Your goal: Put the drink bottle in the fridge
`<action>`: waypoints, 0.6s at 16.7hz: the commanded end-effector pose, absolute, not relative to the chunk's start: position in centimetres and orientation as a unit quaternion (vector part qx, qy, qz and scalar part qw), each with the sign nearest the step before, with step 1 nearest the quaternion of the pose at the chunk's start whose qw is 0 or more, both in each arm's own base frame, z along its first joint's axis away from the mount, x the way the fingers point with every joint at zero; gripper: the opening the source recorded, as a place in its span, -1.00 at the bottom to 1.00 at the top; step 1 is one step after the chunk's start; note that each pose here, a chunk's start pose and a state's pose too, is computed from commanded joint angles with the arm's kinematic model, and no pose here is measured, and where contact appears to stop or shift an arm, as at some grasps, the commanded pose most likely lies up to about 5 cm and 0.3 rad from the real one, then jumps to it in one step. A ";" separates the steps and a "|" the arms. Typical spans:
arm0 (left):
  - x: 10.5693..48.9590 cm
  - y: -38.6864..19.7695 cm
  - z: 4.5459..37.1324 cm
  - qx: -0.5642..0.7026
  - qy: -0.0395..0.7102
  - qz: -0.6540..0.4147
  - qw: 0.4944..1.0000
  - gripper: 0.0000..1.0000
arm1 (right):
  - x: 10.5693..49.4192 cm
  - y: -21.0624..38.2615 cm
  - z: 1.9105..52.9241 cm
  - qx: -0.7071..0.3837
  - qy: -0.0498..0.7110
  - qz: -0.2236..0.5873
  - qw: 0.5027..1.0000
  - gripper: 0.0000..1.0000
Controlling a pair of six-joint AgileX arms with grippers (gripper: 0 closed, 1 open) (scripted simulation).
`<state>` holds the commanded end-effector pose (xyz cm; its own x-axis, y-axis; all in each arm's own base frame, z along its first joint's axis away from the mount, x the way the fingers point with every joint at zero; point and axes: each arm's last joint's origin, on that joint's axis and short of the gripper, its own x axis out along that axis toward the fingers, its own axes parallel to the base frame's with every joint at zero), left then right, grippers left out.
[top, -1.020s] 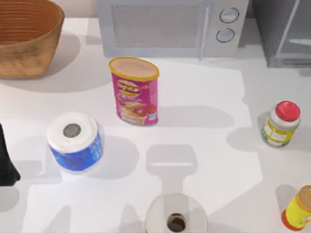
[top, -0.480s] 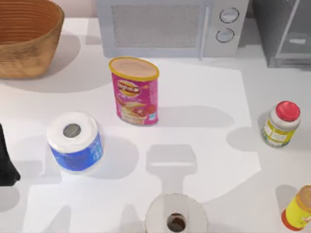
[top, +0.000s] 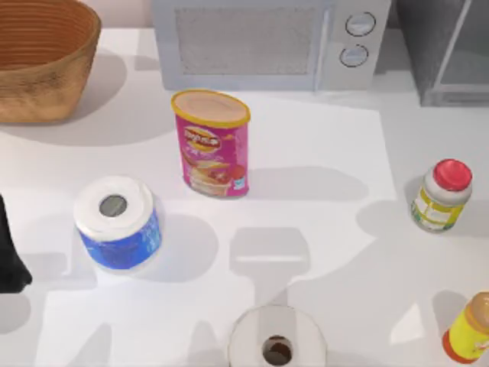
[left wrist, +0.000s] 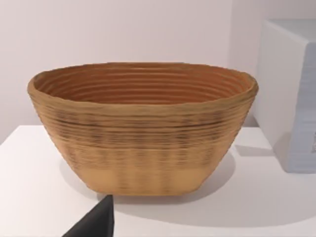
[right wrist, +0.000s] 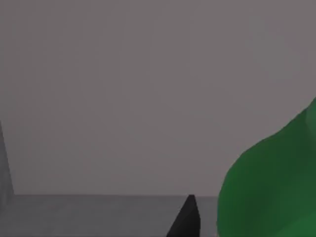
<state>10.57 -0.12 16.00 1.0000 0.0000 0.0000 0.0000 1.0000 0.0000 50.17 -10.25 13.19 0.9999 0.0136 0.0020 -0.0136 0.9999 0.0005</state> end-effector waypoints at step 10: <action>10.6 -0.1 16.0 0.000 0.000 0.000 1.000 1.00 | 50.4 -10.2 12.9 0.002 0.004 0.005 1.000 -0.23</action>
